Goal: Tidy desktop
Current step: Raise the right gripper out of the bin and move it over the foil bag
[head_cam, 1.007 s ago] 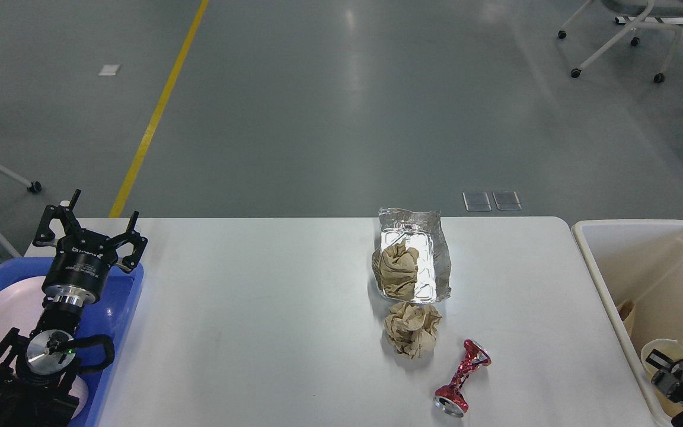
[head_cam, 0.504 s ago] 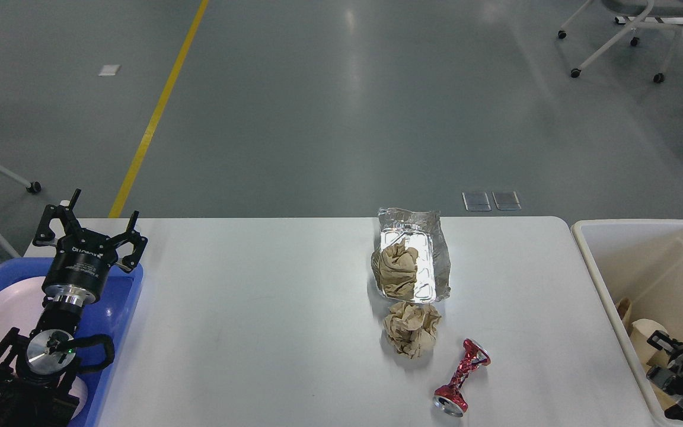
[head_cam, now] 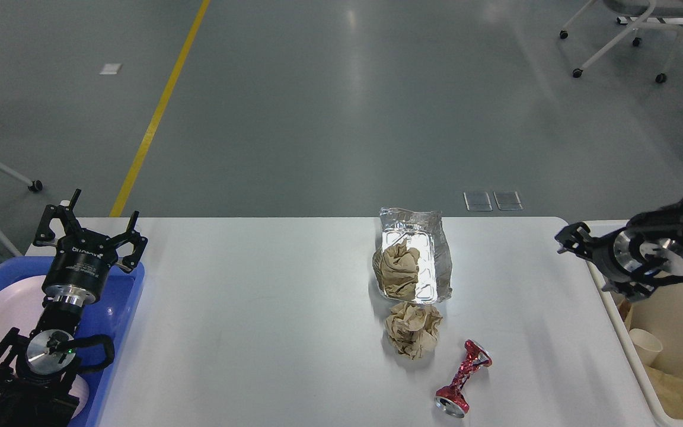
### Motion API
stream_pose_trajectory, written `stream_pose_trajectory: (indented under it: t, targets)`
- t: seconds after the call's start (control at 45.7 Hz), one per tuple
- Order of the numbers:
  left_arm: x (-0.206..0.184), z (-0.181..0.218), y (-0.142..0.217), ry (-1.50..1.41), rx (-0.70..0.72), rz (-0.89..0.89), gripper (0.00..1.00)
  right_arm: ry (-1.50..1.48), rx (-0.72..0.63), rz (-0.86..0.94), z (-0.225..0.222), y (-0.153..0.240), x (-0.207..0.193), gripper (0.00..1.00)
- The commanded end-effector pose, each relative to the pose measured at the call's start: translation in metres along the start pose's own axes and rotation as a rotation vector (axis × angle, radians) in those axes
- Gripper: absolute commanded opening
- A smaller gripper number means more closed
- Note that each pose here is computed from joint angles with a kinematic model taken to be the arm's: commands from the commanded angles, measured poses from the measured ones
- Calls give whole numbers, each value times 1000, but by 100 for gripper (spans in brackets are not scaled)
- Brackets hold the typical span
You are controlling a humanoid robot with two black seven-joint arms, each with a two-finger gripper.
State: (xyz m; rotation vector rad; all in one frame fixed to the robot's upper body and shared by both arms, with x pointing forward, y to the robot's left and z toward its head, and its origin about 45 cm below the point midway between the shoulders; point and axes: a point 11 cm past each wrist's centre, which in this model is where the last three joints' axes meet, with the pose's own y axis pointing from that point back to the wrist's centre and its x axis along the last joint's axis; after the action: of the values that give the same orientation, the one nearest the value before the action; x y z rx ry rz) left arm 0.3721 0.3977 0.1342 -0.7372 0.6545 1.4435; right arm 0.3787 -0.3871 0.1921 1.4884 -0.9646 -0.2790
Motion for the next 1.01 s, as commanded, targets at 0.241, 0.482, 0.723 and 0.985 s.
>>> stream_pose_trajectory:
  t: [0.241,0.482,0.723,0.985]
  targets:
    - [0,0,0,0,-1,0,96,247,265,8,-147,124,10,100]
    - [0,0,0,0,-1,0,96,359,157,-42,-138,118,-25,100]
    - [0,0,0,0,0,1,96,551,85,-280,-145,148,-73,100]
    - [0,0,0,0,-1,0,96,745,24,-488,-151,231,-107,100]
